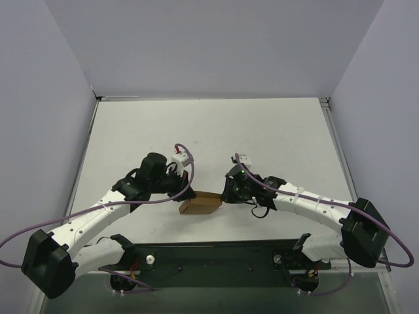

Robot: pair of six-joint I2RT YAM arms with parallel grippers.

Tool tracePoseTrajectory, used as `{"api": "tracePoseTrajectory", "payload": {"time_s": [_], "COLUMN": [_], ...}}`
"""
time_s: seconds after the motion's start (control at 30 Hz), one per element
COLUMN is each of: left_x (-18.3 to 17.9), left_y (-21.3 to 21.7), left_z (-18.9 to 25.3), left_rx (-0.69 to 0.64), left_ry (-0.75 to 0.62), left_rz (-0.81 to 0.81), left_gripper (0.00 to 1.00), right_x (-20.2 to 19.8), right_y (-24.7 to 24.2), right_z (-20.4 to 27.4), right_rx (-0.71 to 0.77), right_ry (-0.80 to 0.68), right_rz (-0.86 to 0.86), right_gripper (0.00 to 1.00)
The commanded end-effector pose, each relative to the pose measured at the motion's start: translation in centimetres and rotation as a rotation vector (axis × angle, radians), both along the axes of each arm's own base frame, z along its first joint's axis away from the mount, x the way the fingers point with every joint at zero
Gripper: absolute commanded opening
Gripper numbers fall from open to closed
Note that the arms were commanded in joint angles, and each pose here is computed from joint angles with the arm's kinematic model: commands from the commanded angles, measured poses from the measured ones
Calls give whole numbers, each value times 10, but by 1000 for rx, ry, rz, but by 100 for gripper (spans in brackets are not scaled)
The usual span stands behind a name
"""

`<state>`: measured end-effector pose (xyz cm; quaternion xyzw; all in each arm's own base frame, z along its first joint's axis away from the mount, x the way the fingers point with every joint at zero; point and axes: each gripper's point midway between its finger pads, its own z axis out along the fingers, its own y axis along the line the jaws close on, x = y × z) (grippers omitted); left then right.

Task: Fold the paper box

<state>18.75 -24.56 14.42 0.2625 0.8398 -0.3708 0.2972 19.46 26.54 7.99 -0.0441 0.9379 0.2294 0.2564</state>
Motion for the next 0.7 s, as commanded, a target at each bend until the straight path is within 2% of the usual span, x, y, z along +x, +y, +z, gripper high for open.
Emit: {"api": "tracePoseTrajectory", "payload": {"time_s": [0.0,0.5,0.67], "left_x": [18,27,26], "left_y": [-5,2,1], "left_z": [12,6,6], "left_rx": [-34,-16,-19], "left_ry": [-54,-37,-33], "left_rz": [40,88,85], "left_gripper": [0,0,0], "right_x": [-28,-48,-49], "right_y": [24,35,43], "right_z": [-6,-17,-10], "right_rx": [66,36,66], "right_ry": [83,110,108], "right_rz": [79,105,108], "right_gripper": [0,0,0]}}
